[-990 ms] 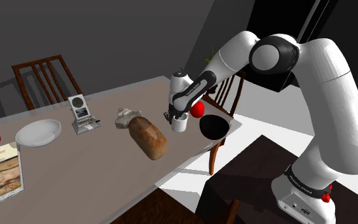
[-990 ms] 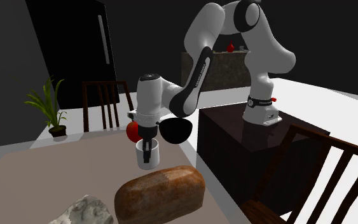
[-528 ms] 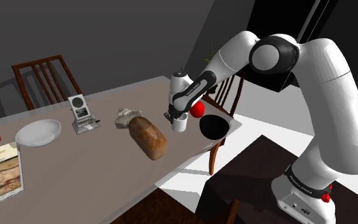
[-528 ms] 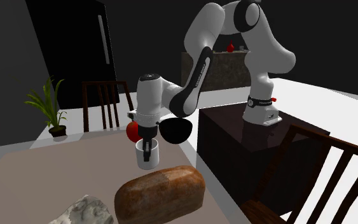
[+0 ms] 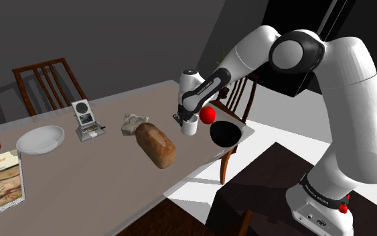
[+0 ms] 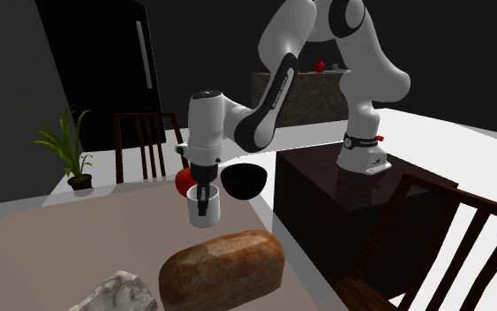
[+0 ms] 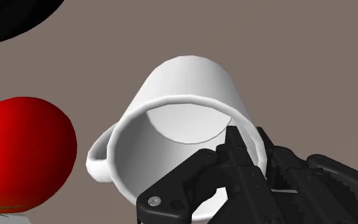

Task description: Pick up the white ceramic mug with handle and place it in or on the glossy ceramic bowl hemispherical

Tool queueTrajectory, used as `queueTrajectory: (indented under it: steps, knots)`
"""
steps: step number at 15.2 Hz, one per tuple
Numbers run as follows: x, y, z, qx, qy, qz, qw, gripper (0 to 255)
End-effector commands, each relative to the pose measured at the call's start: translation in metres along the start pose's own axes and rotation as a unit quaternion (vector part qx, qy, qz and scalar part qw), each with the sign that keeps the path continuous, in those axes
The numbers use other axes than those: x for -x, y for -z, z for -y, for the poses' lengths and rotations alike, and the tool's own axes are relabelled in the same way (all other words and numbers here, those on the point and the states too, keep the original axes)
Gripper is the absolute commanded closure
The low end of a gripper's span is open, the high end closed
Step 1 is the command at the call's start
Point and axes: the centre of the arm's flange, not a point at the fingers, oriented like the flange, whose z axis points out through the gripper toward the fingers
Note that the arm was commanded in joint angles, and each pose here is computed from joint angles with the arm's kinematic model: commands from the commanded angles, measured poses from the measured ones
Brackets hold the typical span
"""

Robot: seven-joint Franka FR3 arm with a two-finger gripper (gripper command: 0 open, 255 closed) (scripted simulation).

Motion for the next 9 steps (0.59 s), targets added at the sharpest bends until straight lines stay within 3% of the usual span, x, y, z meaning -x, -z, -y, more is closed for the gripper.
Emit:
queueTrajectory:
  steps: [1,9]
  knots:
    - [-0.001,0.011,0.001,0.000,0.000,0.000,1.0000,255]
    - [-0.006,0.053,0.000,0.000,0.000,0.000,1.0000,255]
